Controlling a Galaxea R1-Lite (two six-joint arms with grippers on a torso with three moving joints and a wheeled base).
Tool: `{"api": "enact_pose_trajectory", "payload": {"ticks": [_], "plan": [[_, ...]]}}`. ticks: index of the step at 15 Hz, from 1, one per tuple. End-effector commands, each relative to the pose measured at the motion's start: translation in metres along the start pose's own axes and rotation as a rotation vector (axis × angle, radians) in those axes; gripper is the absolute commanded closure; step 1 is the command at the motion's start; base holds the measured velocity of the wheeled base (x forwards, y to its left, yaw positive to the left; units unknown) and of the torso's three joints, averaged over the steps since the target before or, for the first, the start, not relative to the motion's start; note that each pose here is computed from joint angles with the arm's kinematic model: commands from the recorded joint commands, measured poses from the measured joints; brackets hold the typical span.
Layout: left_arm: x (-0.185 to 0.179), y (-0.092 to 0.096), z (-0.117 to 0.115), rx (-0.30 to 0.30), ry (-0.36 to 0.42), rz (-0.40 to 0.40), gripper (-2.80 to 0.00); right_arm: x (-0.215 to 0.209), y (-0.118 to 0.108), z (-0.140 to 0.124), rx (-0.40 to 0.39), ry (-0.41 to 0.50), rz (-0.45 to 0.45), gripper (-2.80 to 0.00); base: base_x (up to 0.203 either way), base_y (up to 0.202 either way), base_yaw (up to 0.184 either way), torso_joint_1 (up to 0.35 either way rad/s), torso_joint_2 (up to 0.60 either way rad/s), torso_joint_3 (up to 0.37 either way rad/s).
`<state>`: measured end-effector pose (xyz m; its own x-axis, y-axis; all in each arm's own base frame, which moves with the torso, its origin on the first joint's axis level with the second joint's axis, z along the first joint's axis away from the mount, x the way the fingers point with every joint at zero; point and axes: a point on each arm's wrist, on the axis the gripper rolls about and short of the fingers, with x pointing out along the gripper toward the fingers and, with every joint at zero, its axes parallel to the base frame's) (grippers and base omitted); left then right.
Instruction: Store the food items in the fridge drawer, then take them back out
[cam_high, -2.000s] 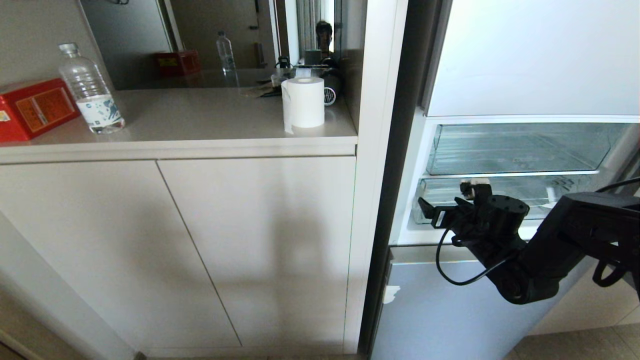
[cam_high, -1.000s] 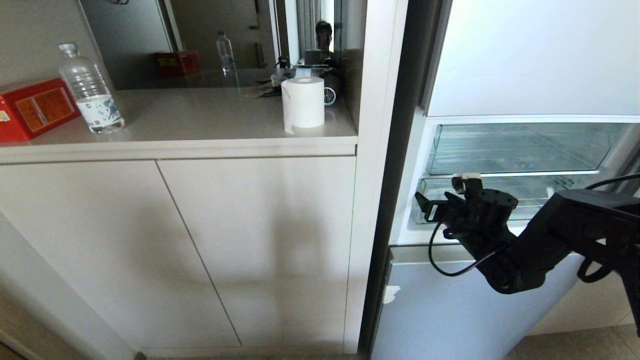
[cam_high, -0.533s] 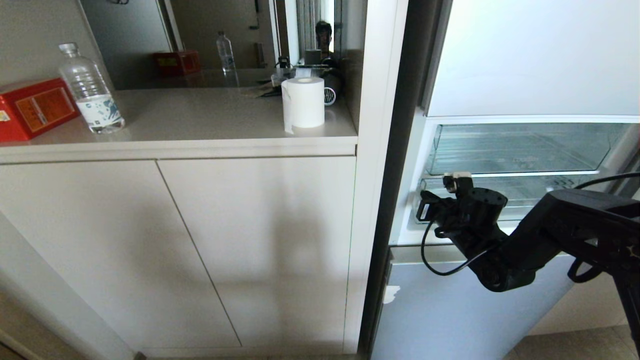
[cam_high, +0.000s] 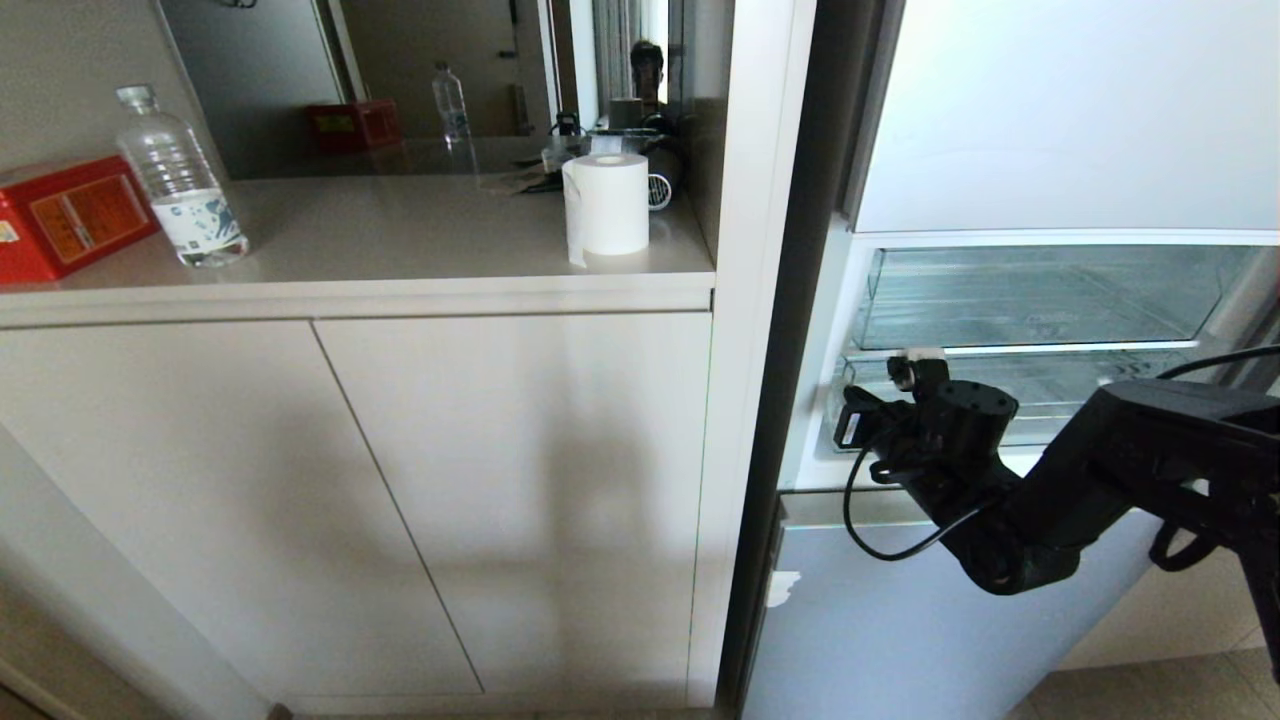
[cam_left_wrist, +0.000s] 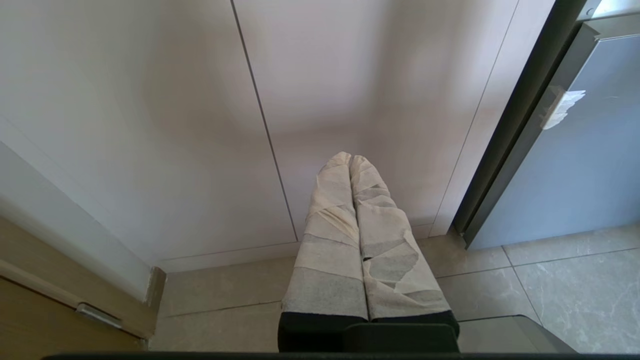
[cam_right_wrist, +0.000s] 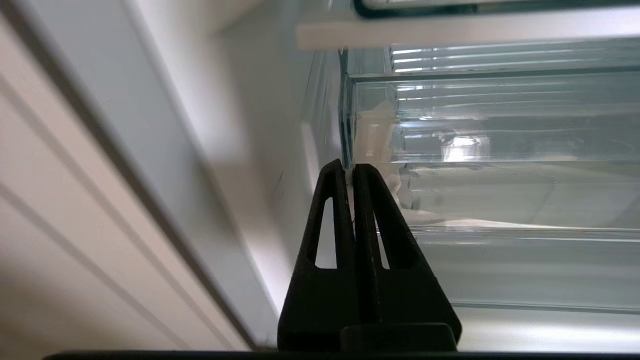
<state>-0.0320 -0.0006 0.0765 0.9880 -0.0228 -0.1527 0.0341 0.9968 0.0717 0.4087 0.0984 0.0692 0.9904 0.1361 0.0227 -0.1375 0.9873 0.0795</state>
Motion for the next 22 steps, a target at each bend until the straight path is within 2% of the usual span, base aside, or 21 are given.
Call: {"api": "enact_pose_trajectory", "payload": {"ticks": [1, 5, 9, 11, 12, 14, 17, 20, 22], "plan": [[0.0, 0.0, 0.0, 0.002, 0.002, 0.0, 0.0, -0.018, 0.001, 0.012, 0.002, 0.002, 0.003, 0.0, 0.0, 0.0, 0.0, 0.0, 0.0, 0.0], [0.0, 0.0, 0.0, 0.0, 0.002, 0.0, 0.0, -0.051, -0.001, 0.008, 0.0, 0.029, 0.007, 0.0, 0.0, 0.0, 0.0, 0.0, 0.0, 0.0], [0.0, 0.0, 0.0, 0.001, 0.001, 0.0, 0.0, -0.097, 0.001, -0.012, -0.007, 0.165, 0.021, 0.0, 0.0, 0.0, 0.0, 0.0, 0.0, 0.0], [0.0, 0.0, 0.0, 0.0, 0.0, 0.0, 0.0, -0.109, 0.006, -0.008, 0.006, 0.173, 0.021, 0.0, 0.0, 0.0, 0.0, 0.0, 0.0, 0.0], [0.0, 0.0, 0.0, 0.0, 0.002, 0.0, 0.0, -0.111, 0.007, -0.007, 0.004, 0.172, 0.003, -2.8, 0.0, 0.0, 0.0, 0.0, 0.0, 0.0], [0.0, 0.0, 0.0, 0.001, 0.002, 0.0, 0.0, -0.119, 0.01, -0.004, 0.005, 0.175, 0.0, -2.8, 0.0, 0.0, 0.0, 0.0, 0.0, 0.0], [0.0, 0.0, 0.0, 0.0, 0.002, 0.0, 0.0, -0.142, 0.011, 0.016, 0.022, 0.142, -0.022, -2.8, 0.0, 0.0, 0.0, 0.0, 0.0, 0.0], [0.0, 0.0, 0.0, 0.001, 0.001, 0.0, 0.0, -0.165, 0.004, 0.053, 0.04, 0.027, -0.062, -2.8, 0.0, 0.0, 0.0, 0.0, 0.0, 0.0], [0.0, 0.0, 0.0, 0.0, 0.002, 0.0, 0.0, -0.174, -0.012, 0.082, 0.033, -0.007, -0.132, -2.8, 0.0, 0.0, 0.0, 0.0, 0.0, 0.0]]}}
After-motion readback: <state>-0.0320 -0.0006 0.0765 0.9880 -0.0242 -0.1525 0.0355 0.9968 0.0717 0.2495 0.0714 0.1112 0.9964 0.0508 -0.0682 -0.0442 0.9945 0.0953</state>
